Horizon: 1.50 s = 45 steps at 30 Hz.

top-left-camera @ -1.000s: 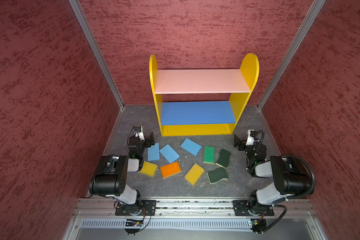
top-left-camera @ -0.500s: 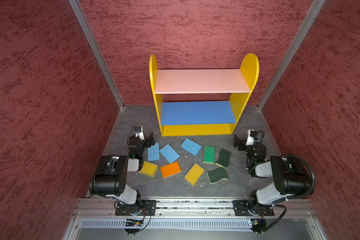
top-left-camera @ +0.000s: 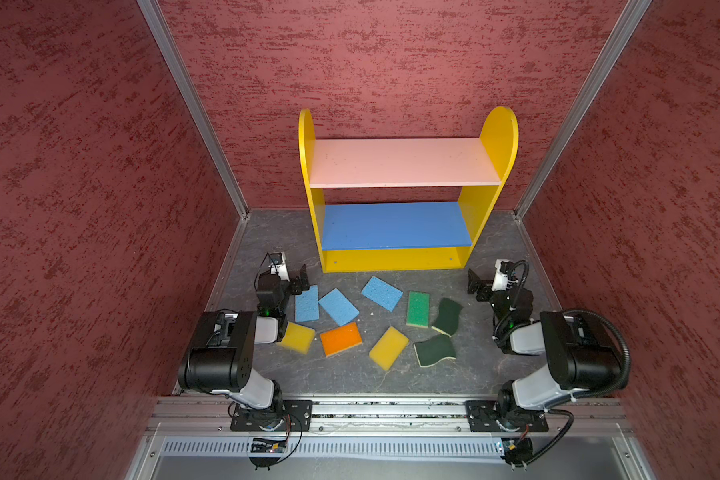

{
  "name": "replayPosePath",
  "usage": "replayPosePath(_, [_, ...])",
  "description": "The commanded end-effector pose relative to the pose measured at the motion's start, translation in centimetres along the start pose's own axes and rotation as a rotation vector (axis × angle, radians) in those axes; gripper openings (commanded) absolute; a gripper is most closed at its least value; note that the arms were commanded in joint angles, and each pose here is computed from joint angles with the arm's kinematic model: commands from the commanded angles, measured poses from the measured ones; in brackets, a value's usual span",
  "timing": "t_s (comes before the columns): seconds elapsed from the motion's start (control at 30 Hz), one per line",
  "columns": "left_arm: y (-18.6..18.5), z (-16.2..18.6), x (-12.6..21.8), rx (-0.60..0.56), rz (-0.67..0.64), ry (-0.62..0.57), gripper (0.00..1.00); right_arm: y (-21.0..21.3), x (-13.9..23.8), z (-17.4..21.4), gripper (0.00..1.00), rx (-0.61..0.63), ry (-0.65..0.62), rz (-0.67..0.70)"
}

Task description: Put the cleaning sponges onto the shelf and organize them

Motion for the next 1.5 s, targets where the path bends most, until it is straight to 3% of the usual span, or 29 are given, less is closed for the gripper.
replayPosePath(0.0, [0.3, -0.8, -0.2, 0.004, -0.015, -0.013, 1.0, 0.4, -0.1, -1.1, 0.99, 0.037, -0.049, -0.023])
replayPosePath(0.33, [1.0, -5.2, 2.5, 0.058, -0.116, 0.049, 0.99, 0.6, -0.1, -5.3, 0.99, 0.023, -0.018, -0.004])
replayPosePath(0.57, [1.0, -6.2, 4.8, 0.197, -0.186, 0.249, 0.99, 1.7, 2.3, -10.1, 0.99, 0.009, -0.073, -0.022])
replayPosePath(0.67, [0.2, -6.1, 5.7, 0.21, -0.2, 0.287, 1.0, 1.8, 3.6, -11.9, 0.99, -0.023, -0.112, -0.005])
replayPosePath(0.83, [-2.2, -5.8, 7.4, 0.125, -0.239, 0.28, 0.99, 2.6, 3.9, -13.2, 0.99, -0.072, -0.057, -0.055])
replayPosePath(1.27, [-4.5, -1.7, 9.2, 0.138, -0.217, 0.541, 1.0, 3.5, 5.1, -14.1, 0.99, -0.219, 0.072, -0.08])
replayPosePath(1.47, [-4.8, -0.6, 9.8, 0.197, -0.194, 0.589, 0.99, 3.5, 4.7, -13.7, 0.99, -0.263, 0.131, -0.076])
Point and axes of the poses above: each gripper's point midway between its finger pads, its own x axis back along the fingers, its own y axis along the line the jaws close on, z = x × y, the point moved 6 cm from there along x, back along the fingers, and after that the axes turned 1 degree about -x, right-handed, at the moved point
